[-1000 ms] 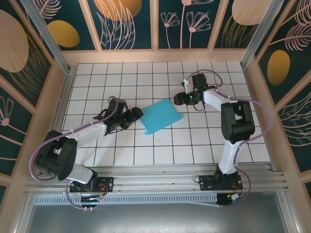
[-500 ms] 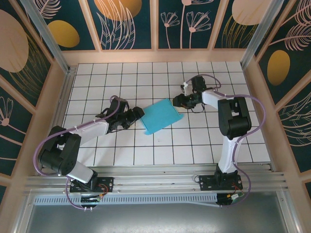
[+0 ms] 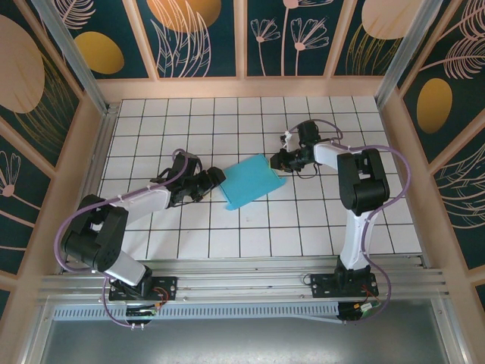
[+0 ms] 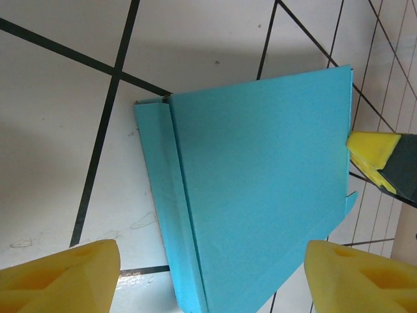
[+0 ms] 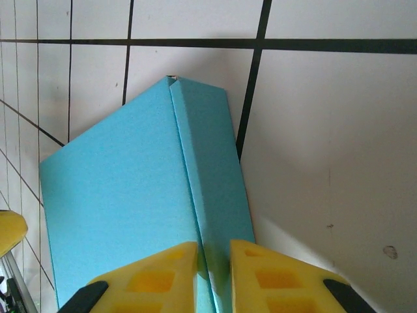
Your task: Fold the paper box
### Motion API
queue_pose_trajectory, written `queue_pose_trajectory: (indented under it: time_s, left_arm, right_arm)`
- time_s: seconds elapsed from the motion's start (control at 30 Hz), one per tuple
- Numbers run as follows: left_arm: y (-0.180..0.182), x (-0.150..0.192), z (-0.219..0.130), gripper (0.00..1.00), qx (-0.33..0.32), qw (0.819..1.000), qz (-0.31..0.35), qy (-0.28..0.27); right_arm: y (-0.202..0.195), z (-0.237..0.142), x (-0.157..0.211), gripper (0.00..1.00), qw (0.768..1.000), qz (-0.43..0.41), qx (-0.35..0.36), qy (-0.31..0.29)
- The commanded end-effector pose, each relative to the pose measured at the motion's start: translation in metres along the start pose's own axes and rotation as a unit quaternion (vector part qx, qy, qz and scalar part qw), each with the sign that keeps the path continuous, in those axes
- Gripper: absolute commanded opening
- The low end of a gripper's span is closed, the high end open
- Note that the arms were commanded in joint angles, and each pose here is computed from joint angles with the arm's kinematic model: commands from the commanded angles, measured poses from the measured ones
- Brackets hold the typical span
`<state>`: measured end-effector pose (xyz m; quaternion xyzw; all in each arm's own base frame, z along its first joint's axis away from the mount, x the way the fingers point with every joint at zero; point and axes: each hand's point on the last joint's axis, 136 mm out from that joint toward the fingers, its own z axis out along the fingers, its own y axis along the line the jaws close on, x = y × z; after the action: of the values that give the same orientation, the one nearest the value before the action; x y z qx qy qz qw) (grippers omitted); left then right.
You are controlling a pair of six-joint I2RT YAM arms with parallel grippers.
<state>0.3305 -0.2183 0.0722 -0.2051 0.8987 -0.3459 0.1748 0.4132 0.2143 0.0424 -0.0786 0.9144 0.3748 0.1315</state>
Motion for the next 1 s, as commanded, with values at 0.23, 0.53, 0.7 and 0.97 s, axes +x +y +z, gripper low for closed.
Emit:
queue_pose_trajectory:
  time_s: [0.23,0.53,0.7,0.97]
  left_arm:
    - [-0.031,0.007,0.019,0.80,0.093,0.995,-0.014,0.044]
    - [-0.035,-0.001,0.036,0.81,0.105,0.994,-0.014,0.041]
    - [-0.047,-0.003,0.042,0.81,0.140,0.989,-0.011,0.045]
    - [-0.062,-0.007,0.049,0.71,0.194,0.979,-0.046,0.048]
  right_arm:
    - [-0.051,0.003,0.021,0.15,0.997,0.067,0.028,0.025]
    - [-0.066,-0.004,0.018,0.13,0.995,0.096,0.004,0.015]
    - [-0.067,-0.004,0.019,0.13,0.995,0.096,-0.001,0.014]
    - [-0.072,0.000,0.023,0.10,0.995,0.101,0.002,0.020]
